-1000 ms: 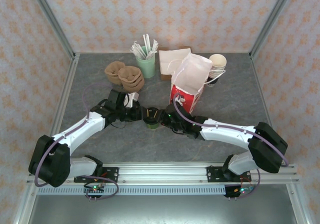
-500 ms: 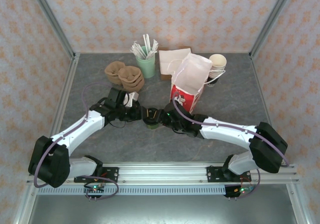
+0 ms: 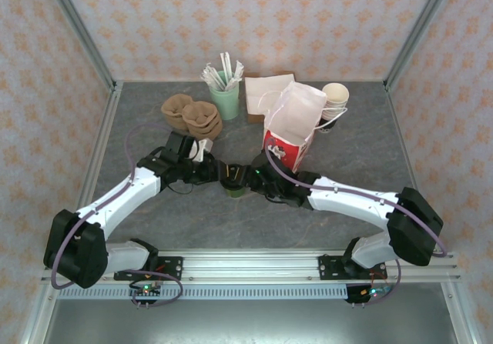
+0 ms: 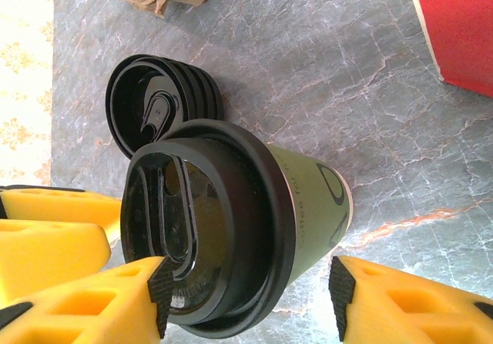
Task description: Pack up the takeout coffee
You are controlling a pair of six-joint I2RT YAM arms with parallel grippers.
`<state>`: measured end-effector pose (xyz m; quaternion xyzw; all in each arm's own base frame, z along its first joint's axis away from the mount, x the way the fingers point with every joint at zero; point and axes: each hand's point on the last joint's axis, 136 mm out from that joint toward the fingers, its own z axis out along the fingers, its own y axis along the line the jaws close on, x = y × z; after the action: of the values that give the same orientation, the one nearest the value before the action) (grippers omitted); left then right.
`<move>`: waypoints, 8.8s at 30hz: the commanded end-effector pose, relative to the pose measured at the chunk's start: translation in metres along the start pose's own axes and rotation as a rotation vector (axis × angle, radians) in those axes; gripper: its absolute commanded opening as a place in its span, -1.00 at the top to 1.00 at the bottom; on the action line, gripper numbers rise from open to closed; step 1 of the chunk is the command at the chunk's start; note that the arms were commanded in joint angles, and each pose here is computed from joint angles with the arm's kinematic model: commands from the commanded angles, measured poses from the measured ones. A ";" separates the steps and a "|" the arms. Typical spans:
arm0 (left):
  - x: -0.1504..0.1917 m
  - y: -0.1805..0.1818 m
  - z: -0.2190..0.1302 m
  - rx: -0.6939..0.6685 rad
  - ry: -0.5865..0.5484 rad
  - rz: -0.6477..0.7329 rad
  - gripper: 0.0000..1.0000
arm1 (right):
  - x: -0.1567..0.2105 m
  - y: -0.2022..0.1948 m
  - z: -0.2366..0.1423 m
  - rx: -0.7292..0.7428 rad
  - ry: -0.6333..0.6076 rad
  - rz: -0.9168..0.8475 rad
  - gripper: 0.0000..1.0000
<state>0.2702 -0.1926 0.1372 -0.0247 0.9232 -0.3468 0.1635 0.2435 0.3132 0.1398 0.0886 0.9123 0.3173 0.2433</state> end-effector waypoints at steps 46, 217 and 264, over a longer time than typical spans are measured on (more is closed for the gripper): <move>-0.151 0.066 -0.109 -0.198 -0.631 -0.426 -0.37 | -0.129 0.133 -0.118 -0.270 -0.118 -0.176 -0.14; -0.130 -0.265 -0.257 0.723 -0.542 0.354 1.00 | -0.099 0.162 -0.257 -0.924 -0.179 -0.569 0.02; -0.117 -0.264 -0.258 0.687 -0.544 0.367 1.00 | -0.107 0.158 -0.254 -0.862 -0.210 -0.542 0.86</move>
<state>0.2978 -0.2138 0.5076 0.0856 0.6799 -0.5829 0.4366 0.2125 0.2695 0.4390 -0.2235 0.6688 0.5850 0.4007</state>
